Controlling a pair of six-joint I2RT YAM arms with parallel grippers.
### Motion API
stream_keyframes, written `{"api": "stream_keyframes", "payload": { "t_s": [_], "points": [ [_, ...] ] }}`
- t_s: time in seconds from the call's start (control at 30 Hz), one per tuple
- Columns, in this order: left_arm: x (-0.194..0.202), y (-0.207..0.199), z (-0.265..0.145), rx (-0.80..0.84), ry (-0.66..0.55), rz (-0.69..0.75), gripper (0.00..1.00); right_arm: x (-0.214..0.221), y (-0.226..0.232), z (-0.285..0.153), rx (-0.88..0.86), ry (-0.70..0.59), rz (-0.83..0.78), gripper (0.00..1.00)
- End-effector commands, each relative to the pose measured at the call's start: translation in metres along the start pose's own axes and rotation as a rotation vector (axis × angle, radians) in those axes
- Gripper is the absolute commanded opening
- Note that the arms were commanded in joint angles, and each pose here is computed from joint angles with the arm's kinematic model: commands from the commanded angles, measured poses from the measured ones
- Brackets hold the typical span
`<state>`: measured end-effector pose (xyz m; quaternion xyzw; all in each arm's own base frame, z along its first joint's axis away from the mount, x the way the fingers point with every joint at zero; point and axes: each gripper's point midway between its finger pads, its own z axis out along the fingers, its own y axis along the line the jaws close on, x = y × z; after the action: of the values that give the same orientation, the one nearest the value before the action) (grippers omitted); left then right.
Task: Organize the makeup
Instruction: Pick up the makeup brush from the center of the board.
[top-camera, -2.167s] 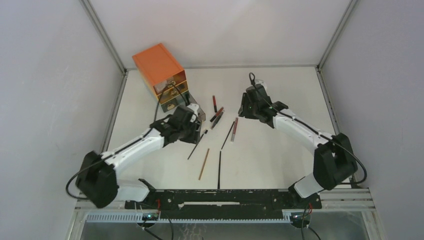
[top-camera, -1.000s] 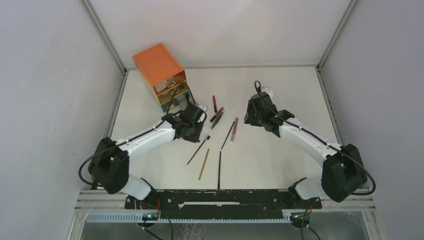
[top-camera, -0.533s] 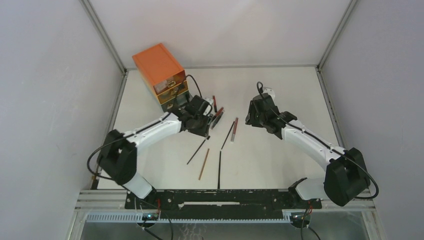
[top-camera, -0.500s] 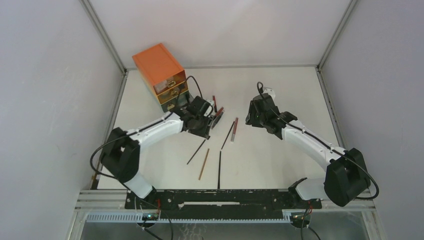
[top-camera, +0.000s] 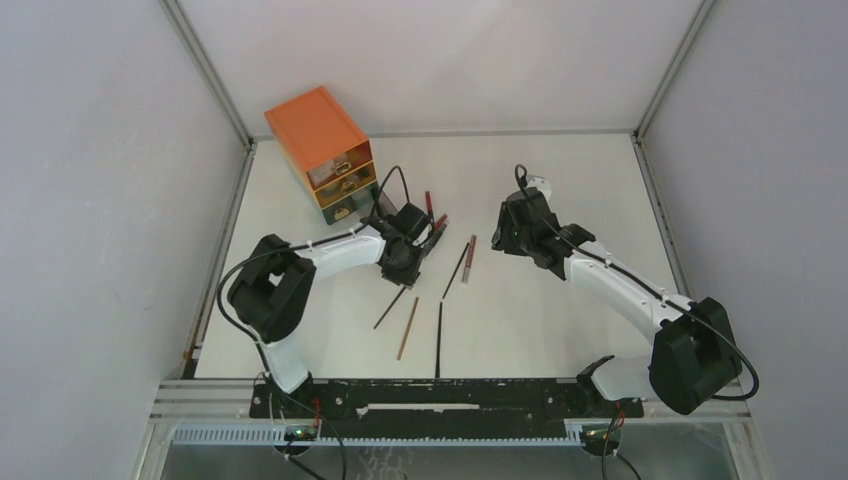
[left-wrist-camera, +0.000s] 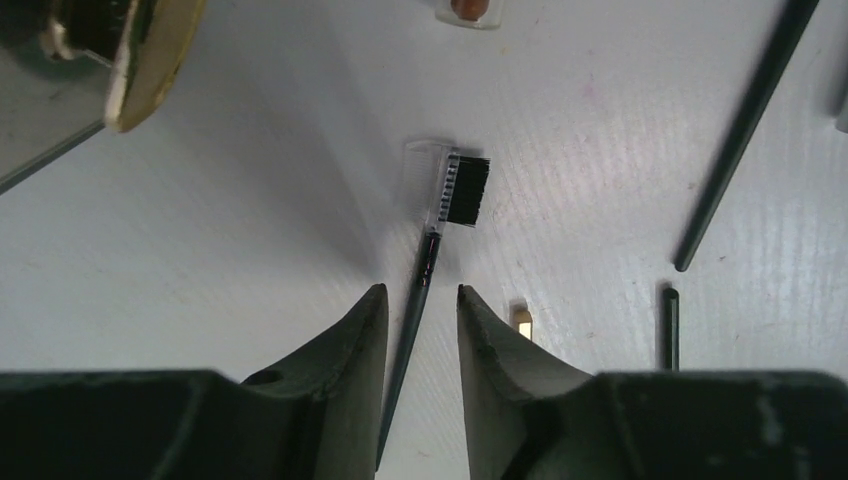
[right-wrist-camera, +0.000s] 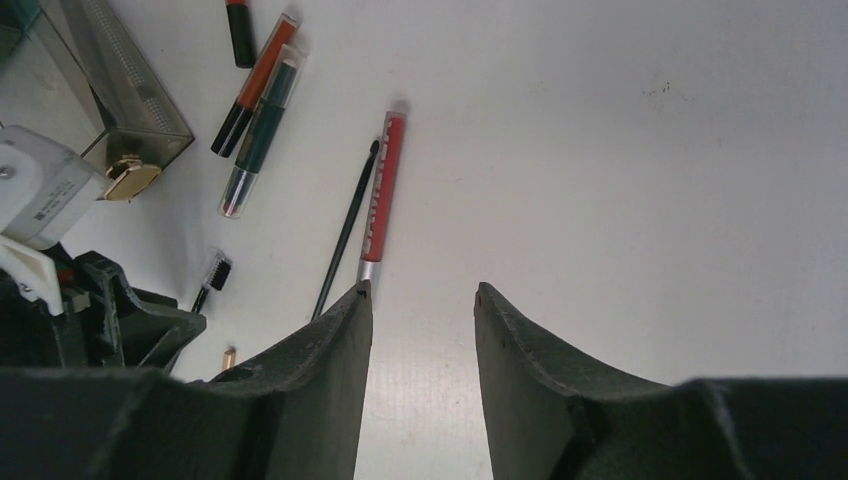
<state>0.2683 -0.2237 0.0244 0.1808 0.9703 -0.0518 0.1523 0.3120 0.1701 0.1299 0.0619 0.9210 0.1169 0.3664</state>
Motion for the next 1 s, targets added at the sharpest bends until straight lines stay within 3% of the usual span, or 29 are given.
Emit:
{"api": "stream_keyframes", "payload": {
  "t_s": [0.0, 0.1, 0.17, 0.3, 0.73, 0.97],
  "points": [
    [0.014, -0.002, 0.012, -0.004, 0.050, -0.014, 0.33, -0.010, 0.003, -0.002, -0.011, -0.038, 0.023, 0.50],
    [0.017, 0.002, 0.017, -0.028, 0.062, -0.023, 0.10, -0.009, 0.002, -0.002, -0.008, -0.036, 0.024, 0.50],
    [0.017, 0.004, 0.016, -0.038, 0.058, -0.024, 0.04, -0.010, 0.002, -0.002, -0.006, -0.038, 0.023, 0.50],
    [0.011, 0.006, 0.005, -0.046, 0.033, -0.022, 0.00, -0.010, 0.002, -0.003, -0.005, -0.039, 0.022, 0.50],
    [-0.030, 0.002, -0.091, 0.017, -0.169, -0.010, 0.00, -0.010, 0.002, -0.003, -0.012, -0.043, 0.028, 0.49],
    [-0.092, 0.030, -0.109, 0.027, -0.305, -0.302, 0.00, -0.012, 0.000, -0.009, -0.007, -0.056, 0.029, 0.49]
  ]
}}
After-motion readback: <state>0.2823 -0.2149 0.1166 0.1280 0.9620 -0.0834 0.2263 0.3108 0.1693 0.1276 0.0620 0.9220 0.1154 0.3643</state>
